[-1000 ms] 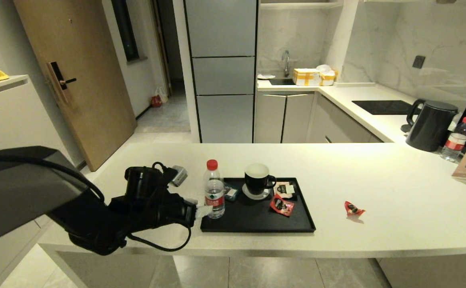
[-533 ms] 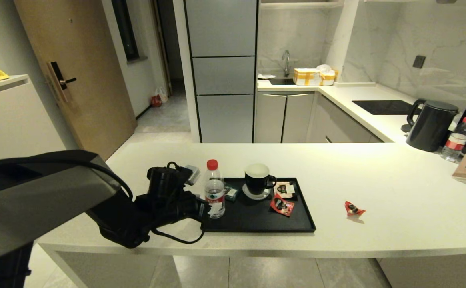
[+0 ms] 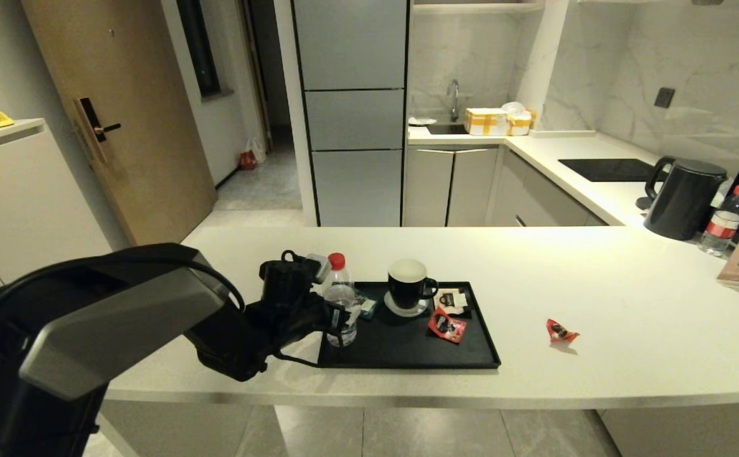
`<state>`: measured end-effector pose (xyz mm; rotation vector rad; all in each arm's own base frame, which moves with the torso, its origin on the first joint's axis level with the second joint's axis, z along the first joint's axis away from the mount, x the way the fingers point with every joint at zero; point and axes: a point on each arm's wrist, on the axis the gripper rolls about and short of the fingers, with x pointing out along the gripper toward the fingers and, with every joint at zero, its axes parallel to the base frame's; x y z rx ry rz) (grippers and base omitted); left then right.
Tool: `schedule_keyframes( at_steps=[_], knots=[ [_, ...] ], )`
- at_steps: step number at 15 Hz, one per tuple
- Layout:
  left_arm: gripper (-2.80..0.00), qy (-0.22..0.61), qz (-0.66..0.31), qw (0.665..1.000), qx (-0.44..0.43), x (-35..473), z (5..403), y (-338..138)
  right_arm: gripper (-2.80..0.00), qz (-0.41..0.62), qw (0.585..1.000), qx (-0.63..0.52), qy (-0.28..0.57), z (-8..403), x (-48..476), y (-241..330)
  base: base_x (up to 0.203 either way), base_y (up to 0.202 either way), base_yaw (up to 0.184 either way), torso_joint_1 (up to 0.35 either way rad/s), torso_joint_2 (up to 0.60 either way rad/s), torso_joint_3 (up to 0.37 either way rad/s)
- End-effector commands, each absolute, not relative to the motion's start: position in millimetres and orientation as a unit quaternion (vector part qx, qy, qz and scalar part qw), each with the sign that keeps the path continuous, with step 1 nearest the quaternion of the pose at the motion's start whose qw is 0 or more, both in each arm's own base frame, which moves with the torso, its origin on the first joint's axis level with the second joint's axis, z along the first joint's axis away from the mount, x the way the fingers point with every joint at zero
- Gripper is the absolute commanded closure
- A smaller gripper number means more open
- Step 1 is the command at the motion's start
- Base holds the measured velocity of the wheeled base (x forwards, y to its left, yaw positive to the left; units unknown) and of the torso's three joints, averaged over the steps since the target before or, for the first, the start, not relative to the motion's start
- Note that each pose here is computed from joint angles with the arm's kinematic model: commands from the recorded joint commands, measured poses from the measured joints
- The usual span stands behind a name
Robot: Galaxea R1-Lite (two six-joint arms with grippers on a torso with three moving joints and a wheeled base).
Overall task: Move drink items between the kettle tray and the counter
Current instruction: Pick up the bottled water, then place it on the left
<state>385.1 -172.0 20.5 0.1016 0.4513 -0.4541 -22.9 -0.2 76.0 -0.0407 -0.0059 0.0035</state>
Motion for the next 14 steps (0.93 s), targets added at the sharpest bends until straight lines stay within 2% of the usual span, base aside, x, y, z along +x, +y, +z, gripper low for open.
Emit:
schedule_keyframes(
  at_steps=[1, 3, 4, 8, 12, 14],
  knots=[
    [-2.8, 0.222, -0.217, 0.949, 0.054, 393, 8, -179, 0.0, 0.002, 1.0, -0.021, -0.002, 76, -23, 0, 0.0, 0.0, 0.0, 0.0, 0.0, 0.0],
    [-2.8, 0.226, -0.212, 0.949, 0.057, 393, 1, -182, 0.0, 0.002, 1.0, -0.021, -0.002, 76, -23, 0, 0.0, 0.0, 0.0, 0.0, 0.0, 0.0],
    [0.0, 0.228, -0.21, 0.949, 0.059, 392, 0, -182, 0.0, 0.002, 1.0, -0.021, -0.002, 76, -23, 0, 0.0, 0.0, 0.0, 0.0, 0.0, 0.0],
    [0.0, 0.216, -0.208, 0.953, 0.048, 388, 18, -181, 0.0, 0.002, 1.0, -0.021, -0.002, 76, -23, 0, 0.0, 0.0, 0.0, 0.0, 0.0, 0.0],
    [0.0, 0.171, -0.194, 0.966, 0.012, 373, 76, -173, 0.0, 0.002, 1.0, -0.021, -0.002, 76, -23, 0, 0.0, 0.0, 0.0, 0.0, 0.0, 0.0],
    [0.0, 0.164, -0.181, 0.97, 0.008, 370, 83, -170, 0.0, 0.002, 1.0, -0.021, -0.002, 76, -23, 0, 0.0, 0.0, 0.0, 0.0, 0.0, 0.0]
  ],
)
